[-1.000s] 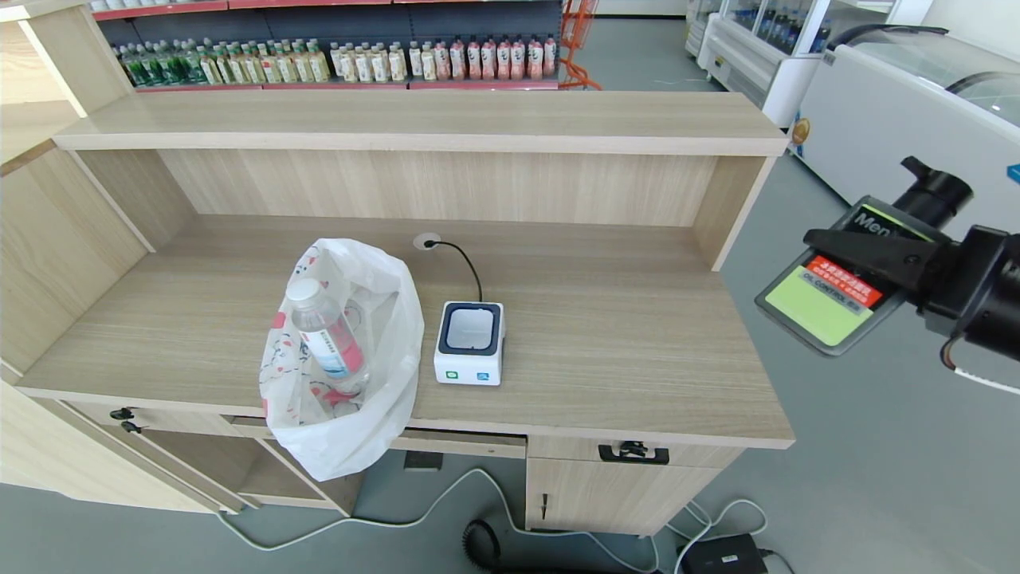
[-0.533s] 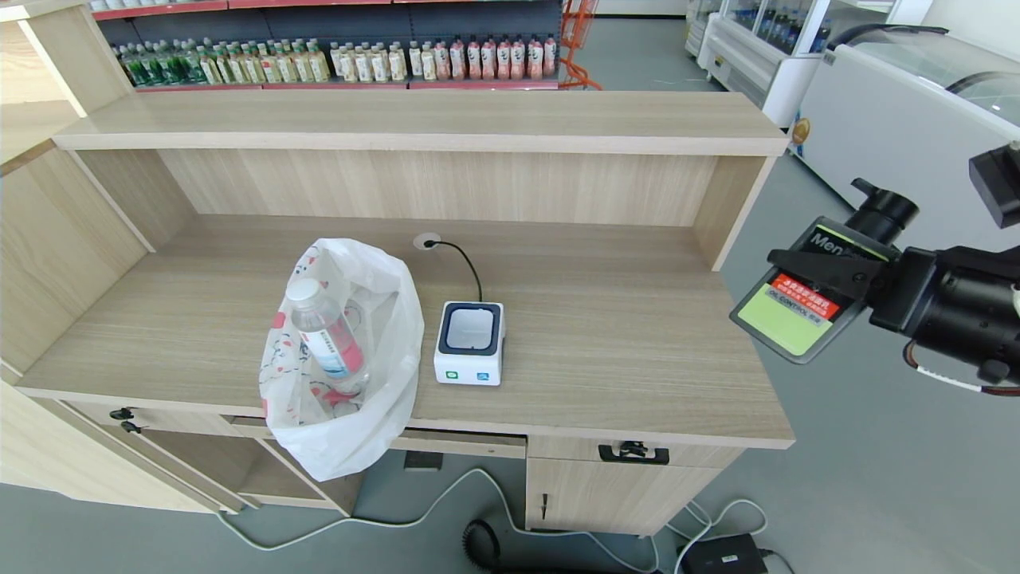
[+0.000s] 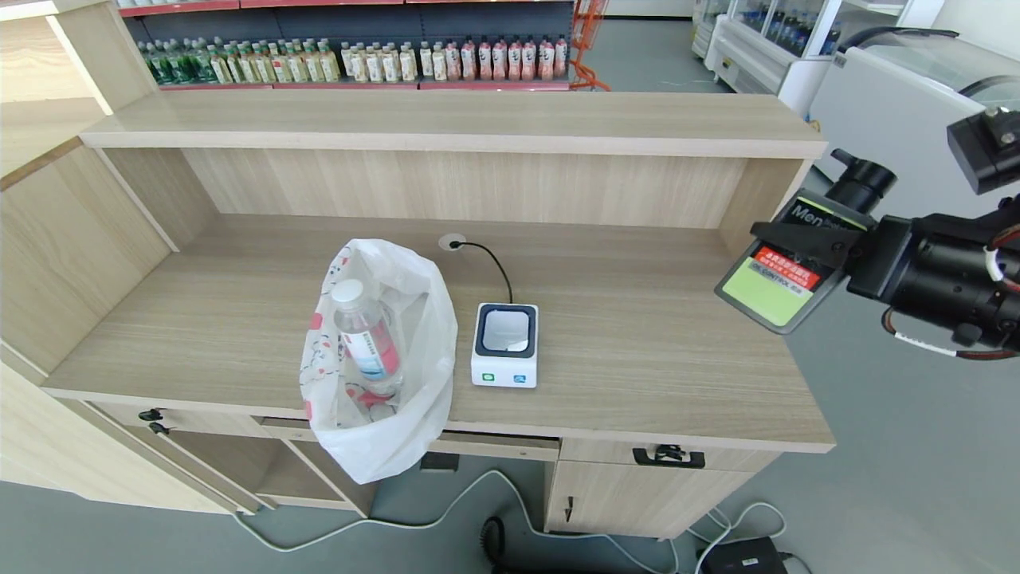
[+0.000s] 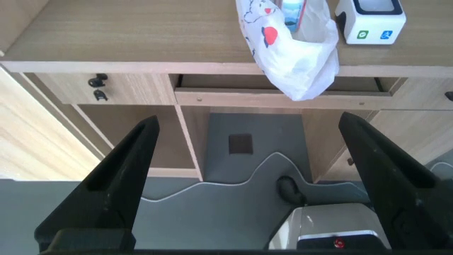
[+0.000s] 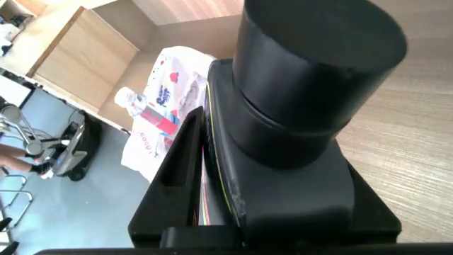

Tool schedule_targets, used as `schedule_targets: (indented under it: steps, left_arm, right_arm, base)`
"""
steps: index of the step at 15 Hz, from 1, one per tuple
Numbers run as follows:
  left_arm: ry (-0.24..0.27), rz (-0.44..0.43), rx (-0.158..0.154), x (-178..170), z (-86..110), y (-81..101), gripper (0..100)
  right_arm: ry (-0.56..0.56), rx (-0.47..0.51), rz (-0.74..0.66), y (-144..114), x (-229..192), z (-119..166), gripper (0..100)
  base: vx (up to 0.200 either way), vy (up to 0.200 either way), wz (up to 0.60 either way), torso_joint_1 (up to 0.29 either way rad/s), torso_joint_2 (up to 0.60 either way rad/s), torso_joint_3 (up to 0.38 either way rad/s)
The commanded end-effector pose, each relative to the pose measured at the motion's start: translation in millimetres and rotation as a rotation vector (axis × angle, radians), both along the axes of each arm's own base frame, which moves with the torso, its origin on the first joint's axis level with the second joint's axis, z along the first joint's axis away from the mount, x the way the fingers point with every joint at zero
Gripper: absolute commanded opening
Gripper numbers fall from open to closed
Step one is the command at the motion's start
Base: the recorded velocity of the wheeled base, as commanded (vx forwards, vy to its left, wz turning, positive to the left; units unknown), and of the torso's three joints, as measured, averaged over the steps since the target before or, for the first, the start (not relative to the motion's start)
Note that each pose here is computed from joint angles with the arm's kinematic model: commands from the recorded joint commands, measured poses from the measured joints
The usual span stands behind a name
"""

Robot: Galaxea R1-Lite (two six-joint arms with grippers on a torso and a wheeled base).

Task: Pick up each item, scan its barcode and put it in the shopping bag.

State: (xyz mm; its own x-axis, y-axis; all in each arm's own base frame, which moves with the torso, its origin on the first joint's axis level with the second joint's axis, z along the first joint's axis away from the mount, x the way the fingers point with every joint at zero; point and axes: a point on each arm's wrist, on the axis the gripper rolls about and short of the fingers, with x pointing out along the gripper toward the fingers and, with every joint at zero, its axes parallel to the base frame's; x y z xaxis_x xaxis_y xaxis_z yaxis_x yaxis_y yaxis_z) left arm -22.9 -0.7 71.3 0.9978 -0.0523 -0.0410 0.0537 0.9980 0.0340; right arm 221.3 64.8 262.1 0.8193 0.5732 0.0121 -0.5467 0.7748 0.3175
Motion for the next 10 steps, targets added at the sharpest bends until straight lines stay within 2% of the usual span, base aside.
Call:
schedule_targets:
  steps: [1,6,8,10]
  left_arm:
    - [0.002,0.000,0.001,0,0.0,0.0,100]
    - [0.002,0.000,0.003,0,0.0,0.0,100]
    - [0.002,0.000,0.000,0,0.0,0.0,100]
    - [0.002,0.000,0.000,0,0.0,0.0,100]
  right_arm:
    - [-0.002,-0.012,0.002,7,20,2,0]
    - [0.051,-0.031,-0.119,13,68,-13,0]
    - [0.061,-0.033,-0.122,16,79,-17,0]
    - [0.085,-0.027,-0.113,20,84,-22,0]
  base:
    - [0.000,0.200,0.00,-0.002,0.01,0.002]
    - [0.000,0.200,0.00,0.003,0.00,0.000]
    - [0.000,0.200,0.00,0.000,0.00,0.002]
    - [0.000,0.000,0.00,0.000,0.00,0.000]
